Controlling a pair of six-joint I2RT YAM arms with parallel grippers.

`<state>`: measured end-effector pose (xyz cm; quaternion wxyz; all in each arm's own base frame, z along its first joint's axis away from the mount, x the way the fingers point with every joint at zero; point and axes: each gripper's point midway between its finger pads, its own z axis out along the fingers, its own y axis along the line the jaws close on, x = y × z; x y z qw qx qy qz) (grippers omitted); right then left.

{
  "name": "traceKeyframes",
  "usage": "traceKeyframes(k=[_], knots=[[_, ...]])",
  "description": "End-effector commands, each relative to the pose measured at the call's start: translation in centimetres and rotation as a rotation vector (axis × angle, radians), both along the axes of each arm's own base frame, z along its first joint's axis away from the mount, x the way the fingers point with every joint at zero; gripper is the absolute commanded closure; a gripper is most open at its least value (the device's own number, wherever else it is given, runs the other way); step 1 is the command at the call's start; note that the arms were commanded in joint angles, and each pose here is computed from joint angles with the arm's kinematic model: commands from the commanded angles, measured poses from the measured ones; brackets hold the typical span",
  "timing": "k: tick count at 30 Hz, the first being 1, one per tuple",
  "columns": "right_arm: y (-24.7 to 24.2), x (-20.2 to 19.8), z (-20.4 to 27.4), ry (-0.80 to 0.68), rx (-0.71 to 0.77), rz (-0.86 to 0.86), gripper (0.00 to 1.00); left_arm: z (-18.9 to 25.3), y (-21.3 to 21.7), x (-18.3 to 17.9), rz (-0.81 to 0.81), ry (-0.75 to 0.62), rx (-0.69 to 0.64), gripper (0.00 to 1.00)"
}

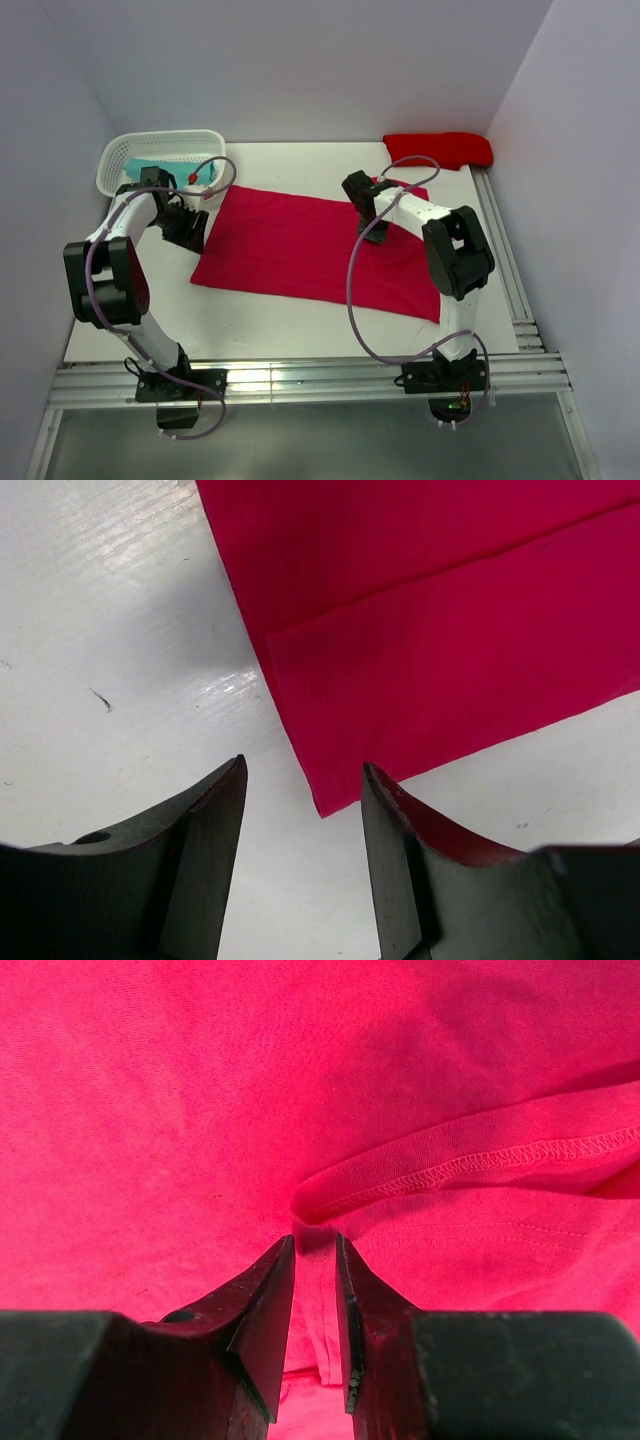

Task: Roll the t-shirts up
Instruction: Fold the tshirt

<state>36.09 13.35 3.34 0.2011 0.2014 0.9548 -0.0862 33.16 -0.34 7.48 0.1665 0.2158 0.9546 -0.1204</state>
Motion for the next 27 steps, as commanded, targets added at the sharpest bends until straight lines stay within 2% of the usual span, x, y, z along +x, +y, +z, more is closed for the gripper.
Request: traceKeyframes(k=[1,5,8,9,12,27], knots=[[-0.3,0.4,-0.6,0.0,-0.018,-0.005,0.7,0.4,-0.5,0.4,-0.005,-0.025,-0.013,0.45],[-0.5,0.2,-1.1,0.005,-0.021,-0.007,0.74,0.4,-0.5,0.4,-0.004,-0.025,-0.009,0.46],[-0.5,0.2,-1.1,0.003,-0.02,-0.008,0.83,0.3,-0.6,0.4,-0.005,-0.021,-0.01,0.45],[-0.5,0.4,-1.0,-0.005,-0.018,-0.009,0.9,0.3,-0.6,0.4,-0.004,-0.022,-0.01,0.46],[-0.6,0.5,-0.3,-0.027,-0.018,-0.01,0.96,0.3,-0.8,0.4,-0.007,-0.023,-0.011,0.45],[0.0,0.2,-0.2,-0.079,-0.036,0.072,0.99,0.0,-1.2,0.2,-0.012,-0.018,-0.003,0.46]])
